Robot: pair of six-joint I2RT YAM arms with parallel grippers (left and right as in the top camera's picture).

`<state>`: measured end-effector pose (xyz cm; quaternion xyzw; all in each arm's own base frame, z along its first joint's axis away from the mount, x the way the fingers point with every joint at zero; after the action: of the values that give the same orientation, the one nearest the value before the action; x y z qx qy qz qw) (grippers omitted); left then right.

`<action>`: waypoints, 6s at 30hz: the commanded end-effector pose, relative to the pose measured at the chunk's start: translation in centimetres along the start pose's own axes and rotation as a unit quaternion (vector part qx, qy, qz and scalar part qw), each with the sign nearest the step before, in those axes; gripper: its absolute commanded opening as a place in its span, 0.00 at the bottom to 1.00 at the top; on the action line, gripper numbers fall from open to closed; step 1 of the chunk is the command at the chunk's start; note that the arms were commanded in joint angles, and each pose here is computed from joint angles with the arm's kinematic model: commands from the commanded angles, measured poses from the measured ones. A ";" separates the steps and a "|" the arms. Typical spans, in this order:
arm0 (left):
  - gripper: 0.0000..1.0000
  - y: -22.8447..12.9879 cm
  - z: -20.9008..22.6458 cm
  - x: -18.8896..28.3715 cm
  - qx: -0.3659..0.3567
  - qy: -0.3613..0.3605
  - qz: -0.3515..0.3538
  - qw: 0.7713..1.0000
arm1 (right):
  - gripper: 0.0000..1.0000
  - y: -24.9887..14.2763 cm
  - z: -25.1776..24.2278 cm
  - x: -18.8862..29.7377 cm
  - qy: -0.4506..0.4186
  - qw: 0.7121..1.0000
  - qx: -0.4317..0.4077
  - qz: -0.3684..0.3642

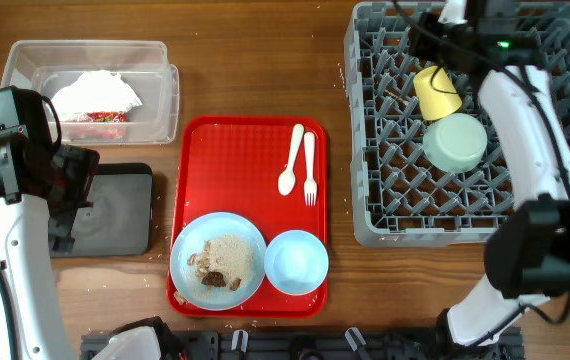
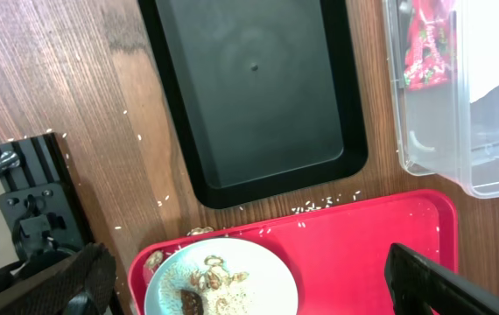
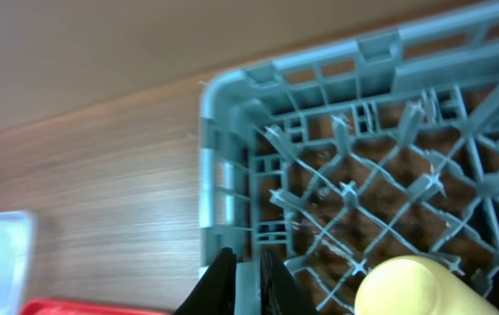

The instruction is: Sort waste into correct bins and load items into the dishwasher rack

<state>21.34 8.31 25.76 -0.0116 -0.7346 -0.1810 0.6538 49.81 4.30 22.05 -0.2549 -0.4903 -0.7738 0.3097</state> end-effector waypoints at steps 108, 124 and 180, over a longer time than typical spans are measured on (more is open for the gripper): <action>1.00 0.2 0.3 0.0 0.010 0.005 -0.008 1.000 | 0.48 -13.4 1.8 3.6 0.037 0.949 0.173 0.262; 1.00 0.2 0.3 0.0 0.010 0.005 -0.008 1.000 | 0.50 -17.7 1.4 -0.7 -0.102 0.928 0.228 0.275; 1.00 0.2 0.3 0.0 0.010 0.005 -0.008 1.000 | 0.11 -7.4 4.8 -7.7 -0.090 0.995 0.023 -0.038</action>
<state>21.33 8.31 25.76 -0.0117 -0.7345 -0.1810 0.6539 48.94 12.11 11.36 -0.3490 -0.5278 -0.7381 0.2341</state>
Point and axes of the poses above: each gripper's point midway between its finger pads, its own x axis back along the fingers, its own z axis along the line the jaws close on, y = z × x, the point moved 3 cm from there along x, back along the fingers, and after that the axes turned 4 degrees about -x, right-handed, at the moved point
